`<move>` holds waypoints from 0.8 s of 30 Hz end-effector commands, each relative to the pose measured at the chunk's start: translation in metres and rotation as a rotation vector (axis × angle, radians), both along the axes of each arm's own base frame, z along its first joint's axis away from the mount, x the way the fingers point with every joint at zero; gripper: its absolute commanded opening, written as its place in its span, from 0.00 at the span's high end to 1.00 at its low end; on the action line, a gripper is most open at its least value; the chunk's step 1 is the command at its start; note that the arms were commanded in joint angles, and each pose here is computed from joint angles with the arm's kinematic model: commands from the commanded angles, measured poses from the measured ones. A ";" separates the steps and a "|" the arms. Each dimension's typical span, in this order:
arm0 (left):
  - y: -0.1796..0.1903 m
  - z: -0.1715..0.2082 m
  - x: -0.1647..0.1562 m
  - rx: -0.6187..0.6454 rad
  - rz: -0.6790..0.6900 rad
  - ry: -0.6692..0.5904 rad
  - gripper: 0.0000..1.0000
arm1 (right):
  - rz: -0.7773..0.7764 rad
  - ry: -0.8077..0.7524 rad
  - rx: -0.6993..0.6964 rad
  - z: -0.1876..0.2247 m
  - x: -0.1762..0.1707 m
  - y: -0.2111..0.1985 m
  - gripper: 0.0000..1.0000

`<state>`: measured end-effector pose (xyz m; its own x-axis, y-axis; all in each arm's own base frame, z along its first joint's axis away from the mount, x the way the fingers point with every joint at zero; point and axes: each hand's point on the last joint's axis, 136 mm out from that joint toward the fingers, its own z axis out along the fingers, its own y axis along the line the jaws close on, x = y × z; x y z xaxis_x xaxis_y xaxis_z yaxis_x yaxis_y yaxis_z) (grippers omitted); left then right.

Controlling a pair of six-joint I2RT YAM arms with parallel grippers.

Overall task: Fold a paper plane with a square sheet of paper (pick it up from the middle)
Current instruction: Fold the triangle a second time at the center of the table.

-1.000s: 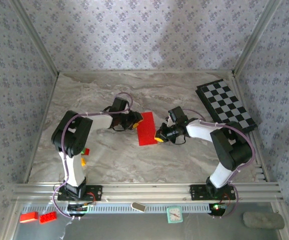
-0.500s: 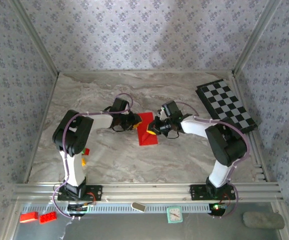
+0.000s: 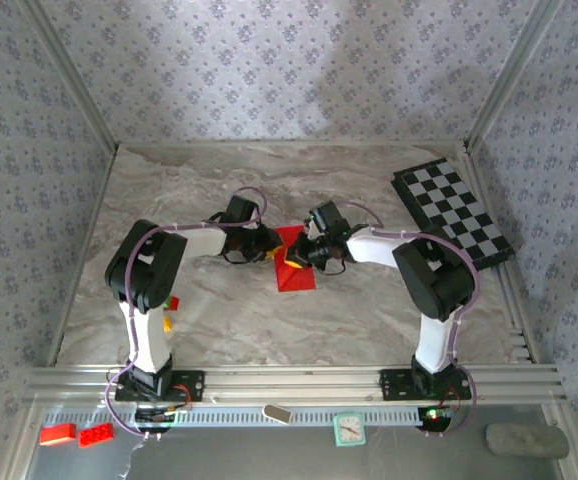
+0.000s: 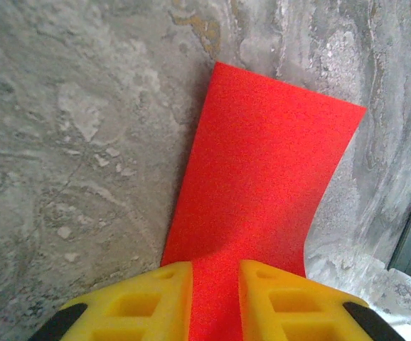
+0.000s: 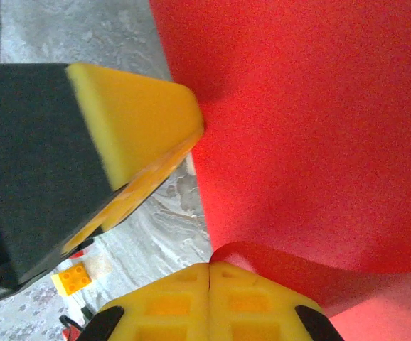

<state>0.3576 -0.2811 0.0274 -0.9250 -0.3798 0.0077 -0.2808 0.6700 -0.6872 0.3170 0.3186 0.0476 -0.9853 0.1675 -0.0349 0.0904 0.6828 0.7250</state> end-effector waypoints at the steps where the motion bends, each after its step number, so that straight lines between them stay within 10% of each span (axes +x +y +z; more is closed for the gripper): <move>1: 0.005 -0.023 -0.015 0.068 -0.018 0.070 0.76 | -0.008 0.000 -0.038 -0.006 0.004 0.001 1.00; 24: 0.001 -0.023 -0.016 0.064 -0.029 0.073 0.77 | 0.039 0.029 -0.053 -0.018 -0.001 0.006 1.00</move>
